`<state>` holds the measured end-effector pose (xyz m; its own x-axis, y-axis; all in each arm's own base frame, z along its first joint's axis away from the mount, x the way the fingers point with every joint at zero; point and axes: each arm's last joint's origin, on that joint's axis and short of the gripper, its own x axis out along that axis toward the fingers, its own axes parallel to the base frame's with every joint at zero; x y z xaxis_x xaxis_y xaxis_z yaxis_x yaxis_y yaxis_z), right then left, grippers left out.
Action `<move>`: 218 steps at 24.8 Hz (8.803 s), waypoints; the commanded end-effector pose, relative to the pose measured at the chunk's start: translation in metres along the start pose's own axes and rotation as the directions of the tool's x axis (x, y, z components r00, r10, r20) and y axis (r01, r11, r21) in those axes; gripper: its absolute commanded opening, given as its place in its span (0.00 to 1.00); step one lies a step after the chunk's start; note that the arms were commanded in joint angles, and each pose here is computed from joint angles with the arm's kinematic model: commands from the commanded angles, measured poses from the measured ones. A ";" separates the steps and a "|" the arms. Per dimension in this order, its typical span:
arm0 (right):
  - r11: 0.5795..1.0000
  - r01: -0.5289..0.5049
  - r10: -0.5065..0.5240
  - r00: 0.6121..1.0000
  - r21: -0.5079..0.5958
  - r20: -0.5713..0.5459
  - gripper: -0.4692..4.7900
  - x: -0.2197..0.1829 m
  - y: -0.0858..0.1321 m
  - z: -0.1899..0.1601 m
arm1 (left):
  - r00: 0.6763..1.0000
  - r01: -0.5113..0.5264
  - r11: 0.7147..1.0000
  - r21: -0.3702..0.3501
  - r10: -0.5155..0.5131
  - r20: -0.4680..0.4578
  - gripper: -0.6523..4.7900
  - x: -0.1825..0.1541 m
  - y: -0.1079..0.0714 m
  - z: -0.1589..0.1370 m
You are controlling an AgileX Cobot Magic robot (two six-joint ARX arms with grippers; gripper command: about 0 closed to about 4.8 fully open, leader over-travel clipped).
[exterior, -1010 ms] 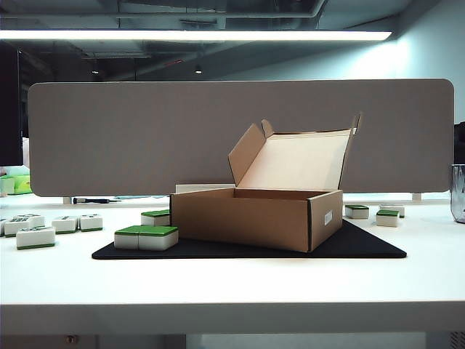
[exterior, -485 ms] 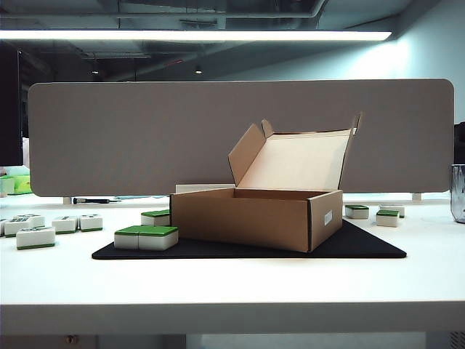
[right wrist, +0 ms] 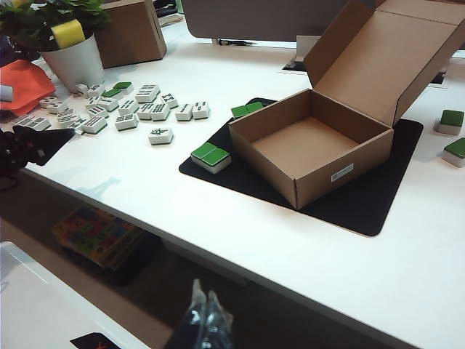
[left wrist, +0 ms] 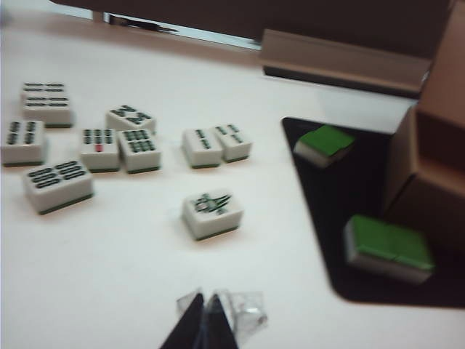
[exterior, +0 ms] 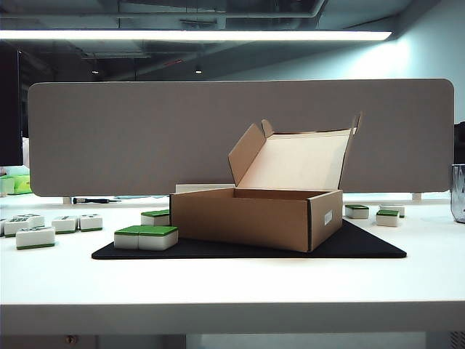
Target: Pick up four mahjong tiles and put them into the paper box.
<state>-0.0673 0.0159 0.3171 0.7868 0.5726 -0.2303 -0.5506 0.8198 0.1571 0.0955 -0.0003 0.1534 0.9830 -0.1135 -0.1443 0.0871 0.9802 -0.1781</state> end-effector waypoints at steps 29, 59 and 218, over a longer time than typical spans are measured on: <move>1.000 -0.003 0.003 1.000 -0.007 0.010 0.09 0.000 0.000 -0.002 | 0.936 0.184 0.974 -0.129 -0.213 -0.278 0.11 0.090 -0.033 0.190; 1.000 -0.002 0.002 1.000 -0.002 0.004 0.09 0.002 -0.001 -0.003 | 0.436 0.225 0.972 0.070 -0.036 -0.899 0.29 0.225 -0.130 0.110; 1.000 0.001 -0.001 1.000 0.006 -0.008 0.09 0.002 -0.001 -0.004 | 0.774 -0.059 0.998 -0.027 0.029 -0.633 0.95 0.318 -0.167 0.134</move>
<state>-0.0640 0.0160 0.3123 0.7793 0.5710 -0.2580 -0.5431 0.8209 0.1763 0.4134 -0.1774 0.2692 0.6565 -0.1642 -0.7362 0.1051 0.9864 -0.1262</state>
